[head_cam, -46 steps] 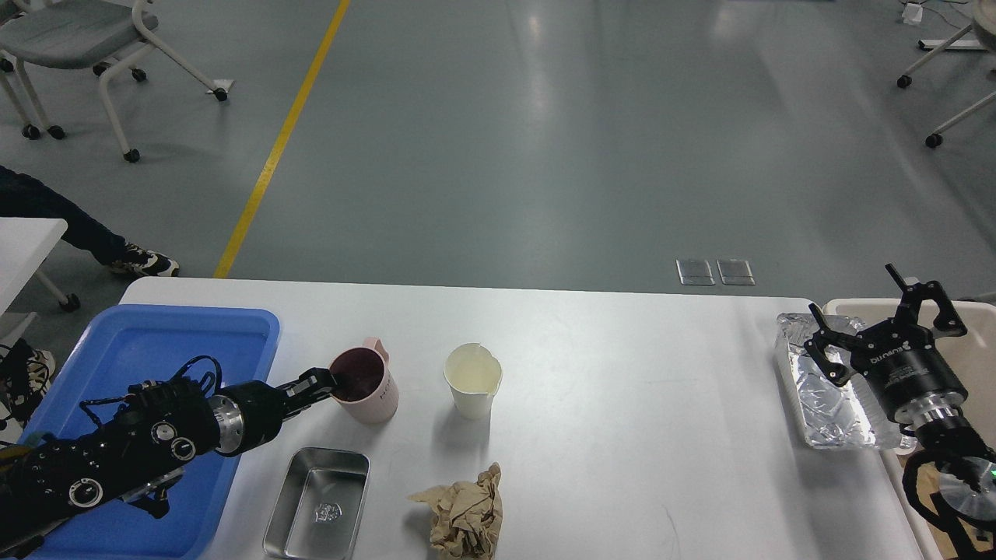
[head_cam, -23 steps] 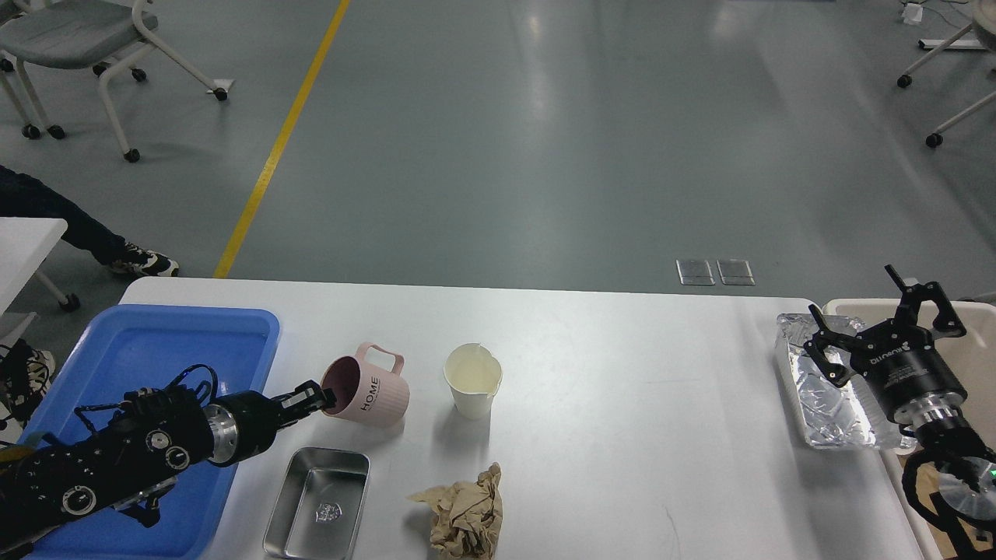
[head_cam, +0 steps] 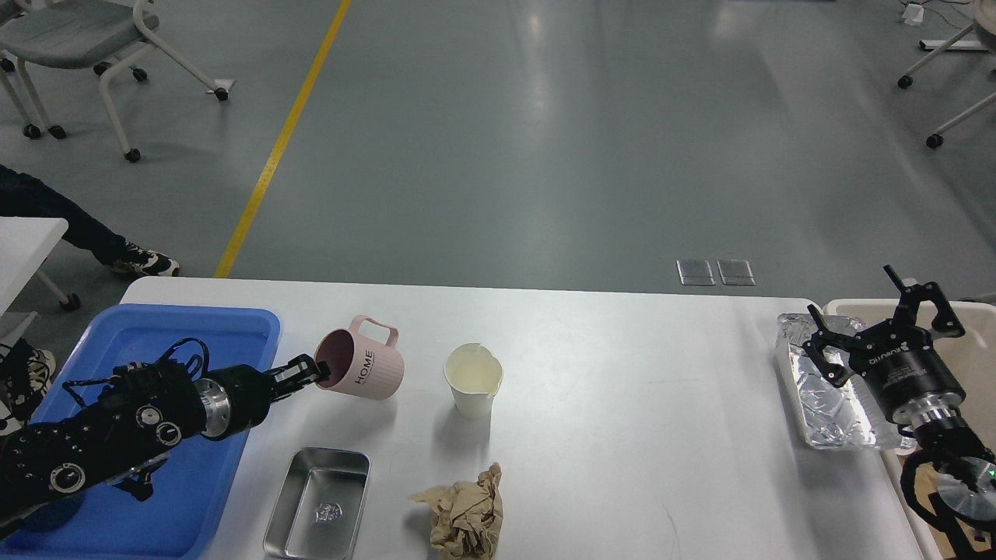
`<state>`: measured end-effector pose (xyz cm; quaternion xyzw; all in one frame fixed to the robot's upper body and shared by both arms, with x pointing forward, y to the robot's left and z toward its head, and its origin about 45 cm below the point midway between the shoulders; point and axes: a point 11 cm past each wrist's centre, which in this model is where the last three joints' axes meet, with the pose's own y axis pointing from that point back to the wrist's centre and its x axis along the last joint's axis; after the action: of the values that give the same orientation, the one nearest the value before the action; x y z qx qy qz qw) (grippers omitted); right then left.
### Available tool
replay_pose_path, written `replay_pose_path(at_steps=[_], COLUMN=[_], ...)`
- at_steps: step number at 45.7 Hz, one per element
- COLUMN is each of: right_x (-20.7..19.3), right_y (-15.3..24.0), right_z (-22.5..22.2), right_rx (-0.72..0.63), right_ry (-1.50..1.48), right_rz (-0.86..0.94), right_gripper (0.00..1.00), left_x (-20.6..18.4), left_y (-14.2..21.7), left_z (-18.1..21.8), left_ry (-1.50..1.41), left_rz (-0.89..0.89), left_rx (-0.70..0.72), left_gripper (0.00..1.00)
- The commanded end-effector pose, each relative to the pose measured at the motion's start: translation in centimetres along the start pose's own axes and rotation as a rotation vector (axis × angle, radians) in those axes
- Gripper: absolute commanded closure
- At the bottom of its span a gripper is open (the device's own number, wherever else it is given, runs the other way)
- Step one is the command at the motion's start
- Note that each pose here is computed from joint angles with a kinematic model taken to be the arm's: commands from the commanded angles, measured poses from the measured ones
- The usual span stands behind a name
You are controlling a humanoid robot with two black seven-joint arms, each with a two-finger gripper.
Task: Tidy desktop
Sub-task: 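Lift the pink mug with the left gripper and carry it onto the blue tray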
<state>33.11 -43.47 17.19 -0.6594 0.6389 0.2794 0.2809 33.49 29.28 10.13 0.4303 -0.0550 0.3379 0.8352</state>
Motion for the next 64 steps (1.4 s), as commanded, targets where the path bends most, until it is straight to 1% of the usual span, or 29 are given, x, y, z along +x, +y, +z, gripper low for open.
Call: replay_pose_path(at_steps=[1, 7, 12, 23, 30, 36, 40, 46, 56, 64], right_x=[0.0, -0.1, -0.2, -0.2, -0.3, -0.3, -0.4, -0.5, -0.6, -0.8], right_y=[0.0, -0.1, -0.2, -0.2, -0.2, -0.3, -0.4, -0.5, -0.5, -0.6], right_z=[-0.1, 0.0, 0.0, -0.2, -0.1, -0.1, -0.1, 0.4, 0.9, 1.6], right_rx=[0.0, 0.001, -0.001, 0.001, 0.0, 0.001, 0.001, -0.009, -0.012, -0.034], right_ry=[0.001, 0.0, -0.001, 0.005, 0.0, 0.003, 0.006, 0.015, 0.007, 0.01], right_rz=[0.0, -0.002, -0.005, -0.006, -0.008, -0.009, -0.012, -0.014, -0.015, -0.022], right_gripper=[0.0, 0.0, 0.0, 0.0, 0.0, 0.0, 0.0, 0.0, 0.0, 0.0], left_x=[1.5, 4.1, 5.7, 9.1, 11.0, 11.7, 11.3, 10.2, 7.3, 5.7], left_y=[2.0, 5.2, 8.0, 15.7, 19.9, 22.7, 23.5, 22.8, 21.3, 21.5], left_z=[0.4, 0.8, 0.1, -2.8, -4.5, -5.6, -5.8, -6.7, -8.7, -10.3], left_ry=[-0.026, -0.063, -0.081, -0.103, -0.108, -0.105, -0.097, -0.113, -0.082, -0.073], left_rz=[0.014, 0.055, 0.071, 0.142, 0.176, 0.183, 0.145, 0.105, 0.054, 0.019], left_rx=[-0.009, -0.01, 0.017, 0.123, 0.2, 0.242, 0.238, 0.27, 0.3, 0.338], left_gripper=[1.0, 1.0, 1.0, 1.0, 1.0, 1.0, 1.0, 1.0, 1.0, 1.0])
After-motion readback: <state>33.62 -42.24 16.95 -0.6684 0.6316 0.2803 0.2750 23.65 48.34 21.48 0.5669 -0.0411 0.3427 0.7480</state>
